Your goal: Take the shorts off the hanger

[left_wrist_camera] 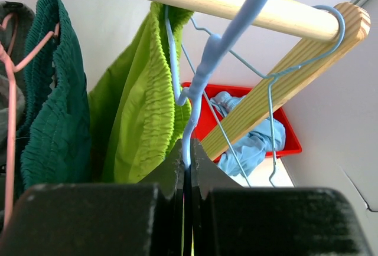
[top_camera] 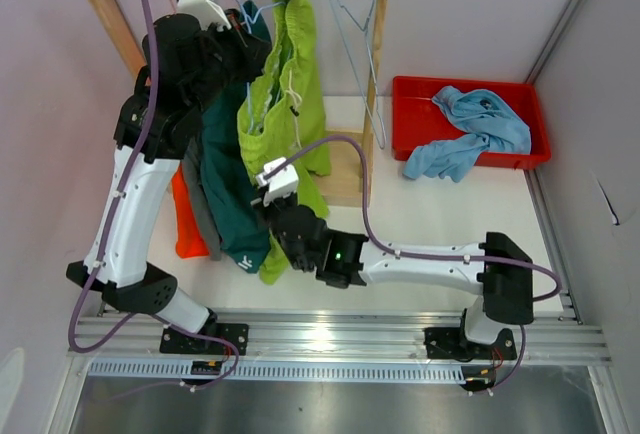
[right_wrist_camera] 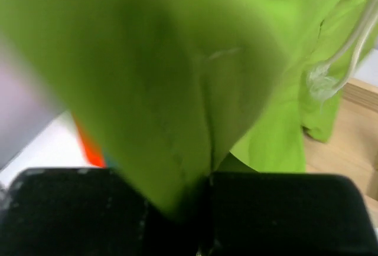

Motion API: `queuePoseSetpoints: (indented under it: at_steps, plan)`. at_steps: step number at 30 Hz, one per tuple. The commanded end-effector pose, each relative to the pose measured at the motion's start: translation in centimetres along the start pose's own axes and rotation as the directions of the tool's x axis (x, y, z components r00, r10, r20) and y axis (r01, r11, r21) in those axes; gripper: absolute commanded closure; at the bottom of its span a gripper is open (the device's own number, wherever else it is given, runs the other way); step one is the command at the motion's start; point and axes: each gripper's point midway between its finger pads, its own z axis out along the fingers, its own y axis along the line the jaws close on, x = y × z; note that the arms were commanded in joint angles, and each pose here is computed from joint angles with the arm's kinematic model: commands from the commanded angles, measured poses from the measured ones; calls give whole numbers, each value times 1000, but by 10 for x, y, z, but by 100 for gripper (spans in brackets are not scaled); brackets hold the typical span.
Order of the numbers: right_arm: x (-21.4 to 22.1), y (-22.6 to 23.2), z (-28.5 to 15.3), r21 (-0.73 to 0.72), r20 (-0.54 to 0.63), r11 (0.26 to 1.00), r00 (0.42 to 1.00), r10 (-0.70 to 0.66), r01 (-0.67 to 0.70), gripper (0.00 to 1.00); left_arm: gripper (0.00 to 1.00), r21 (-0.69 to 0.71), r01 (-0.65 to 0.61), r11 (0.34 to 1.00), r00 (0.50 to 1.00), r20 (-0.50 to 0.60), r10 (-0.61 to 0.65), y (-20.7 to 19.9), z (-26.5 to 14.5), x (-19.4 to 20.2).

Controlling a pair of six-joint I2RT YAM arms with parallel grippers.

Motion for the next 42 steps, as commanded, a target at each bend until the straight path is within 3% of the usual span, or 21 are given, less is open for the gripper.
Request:
queuePoseSetpoints:
  at_steps: [1, 8, 11, 15, 17, 18, 19, 23, 28, 33, 35, 41, 42]
  plan:
    - [-24, 33, -49, -72, 64, 994, 994, 84, -80, 100, 100, 25, -23, 999, 989, 146, 20, -10, -16, -41]
    - [38, 64, -159, -83, -26, 996, 999, 27, -29, 100, 100, -77, -83, 994, 967, 233, 99, 6, -11, -67]
    - [64, 62, -176, -47, -66, 999, 998, 7, -10, 100, 100, -86, -99, 991, 968, 223, 116, 7, -2, -69]
    - [62, 54, -161, -4, -63, 1000, 998, 12, -12, 100, 100, -9, -88, 996, 986, 143, 89, -4, -7, -50]
    - [45, 52, -146, -17, -33, 999, 999, 39, -40, 100, 100, 30, -66, 997, 997, 31, 66, -7, -18, -20]
    - [36, 39, -128, 10, -15, 1000, 1000, -8, 9, 100, 100, 32, -59, 998, 998, -4, 59, -6, -26, -11]
    - [27, 34, -117, 17, 0, 1000, 1000, -12, 12, 100, 100, 10, -71, 997, 991, -116, 71, 1, -28, 23]
    - [-18, 3, -62, 44, 63, 998, 997, -41, 38, 100, 100, -13, -85, 996, 972, -222, 80, 13, -75, 58]
    - [-65, -41, -2, 80, 99, 997, 995, -16, 9, 100, 100, -31, -74, 997, 962, -264, 63, 23, -119, 68]
    - [-54, -43, -24, 58, 52, 998, 998, 32, -35, 100, 100, 12, -53, 999, 976, -209, 54, 16, -148, 49]
    - [-31, -46, -46, 59, 22, 998, 999, 31, -32, 100, 100, 20, -35, 999, 981, -191, 38, 13, -154, 43]
    - [21, -53, -96, 82, -94, 993, 991, 91, -83, 100, 100, 76, 33, 997, 968, -250, -13, 2, -141, 67]
    - [13, -47, -115, 61, -78, 993, 992, 103, -98, 100, 100, 65, 19, 998, 970, -244, -2, 5, -136, 70]
